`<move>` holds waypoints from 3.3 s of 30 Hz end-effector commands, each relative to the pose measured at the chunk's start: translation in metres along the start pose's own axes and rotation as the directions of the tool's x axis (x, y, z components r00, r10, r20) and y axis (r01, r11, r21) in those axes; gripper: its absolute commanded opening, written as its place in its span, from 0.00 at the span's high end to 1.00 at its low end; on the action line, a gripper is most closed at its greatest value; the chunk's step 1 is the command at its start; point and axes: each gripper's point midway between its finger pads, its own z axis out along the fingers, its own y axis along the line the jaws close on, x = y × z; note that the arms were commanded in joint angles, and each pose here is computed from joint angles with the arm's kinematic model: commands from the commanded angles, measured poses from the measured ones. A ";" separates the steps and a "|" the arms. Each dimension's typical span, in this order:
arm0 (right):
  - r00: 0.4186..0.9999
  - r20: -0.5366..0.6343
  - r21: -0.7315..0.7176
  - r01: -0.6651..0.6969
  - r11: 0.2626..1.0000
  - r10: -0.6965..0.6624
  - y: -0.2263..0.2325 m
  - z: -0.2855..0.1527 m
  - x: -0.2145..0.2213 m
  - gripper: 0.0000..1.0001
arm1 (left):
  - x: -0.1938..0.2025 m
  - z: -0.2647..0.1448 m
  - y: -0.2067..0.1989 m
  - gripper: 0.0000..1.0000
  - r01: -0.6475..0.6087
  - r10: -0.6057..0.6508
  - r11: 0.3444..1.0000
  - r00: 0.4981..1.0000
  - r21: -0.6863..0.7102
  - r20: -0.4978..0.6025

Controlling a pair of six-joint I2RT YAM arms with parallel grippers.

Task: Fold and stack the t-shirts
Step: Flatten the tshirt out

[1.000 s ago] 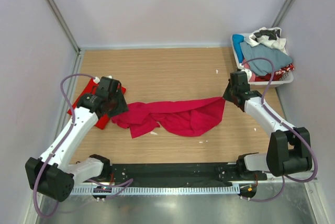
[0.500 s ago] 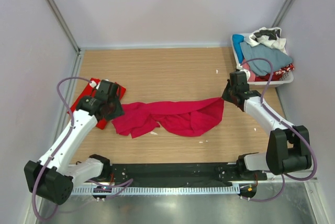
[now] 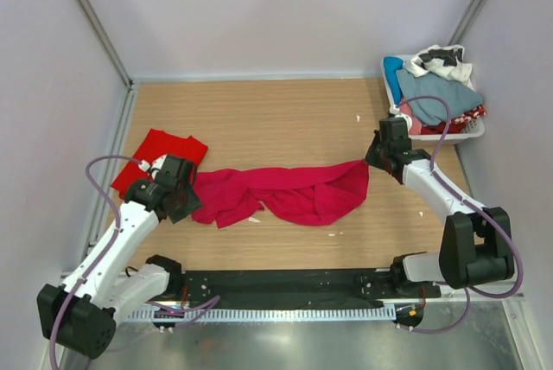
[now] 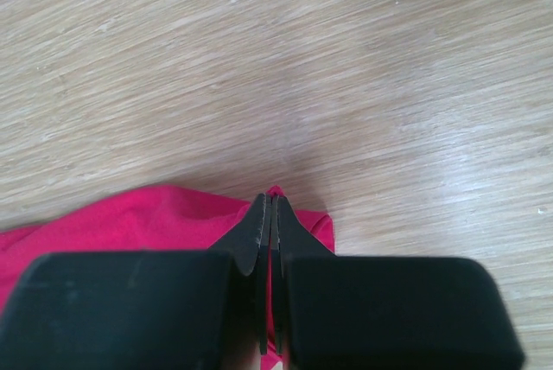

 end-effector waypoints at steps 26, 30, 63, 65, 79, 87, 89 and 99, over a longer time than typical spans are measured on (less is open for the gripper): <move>1.000 0.024 -0.077 -0.010 0.997 0.011 0.015 0.000 -0.006 0.99 | -0.009 0.025 -0.006 0.56 0.054 -0.054 0.999 0.996 0.000 0.072; 1.000 0.021 -0.076 -0.011 0.997 0.012 0.015 0.000 -0.005 0.99 | -0.005 0.030 -0.012 0.73 0.042 -0.043 0.999 0.998 0.023 0.052; 0.750 0.634 -0.454 0.165 0.875 0.187 0.090 -0.313 -0.218 0.99 | -0.232 -0.365 -0.084 1.00 -0.124 -0.403 0.768 0.669 0.628 0.625; 0.689 0.694 -0.479 0.224 0.849 0.209 0.086 -0.354 -0.212 0.99 | -0.218 -0.408 -0.059 1.00 -0.183 -0.470 0.710 0.596 0.680 0.651; 0.441 0.845 -0.453 0.294 0.842 0.301 0.043 -0.484 -0.191 0.99 | -0.201 -0.515 -0.019 1.00 -0.323 -0.609 0.570 0.452 0.756 0.652; 0.611 0.756 -0.358 0.085 0.930 0.236 0.046 -0.360 -0.225 0.99 | -0.245 -0.378 -0.134 1.00 -0.204 -0.425 0.649 0.702 0.733 0.572; 0.663 0.715 -0.339 0.051 0.939 0.222 0.052 -0.320 -0.228 0.99 | -0.261 -0.338 -0.163 1.00 -0.182 -0.379 0.684 0.739 0.706 0.558; 0.725 0.631 -0.385 -0.017 0.923 0.276 0.104 -0.263 -0.311 0.99 | -0.343 -0.346 -0.214 1.00 -0.220 -0.434 0.667 0.662 0.712 0.611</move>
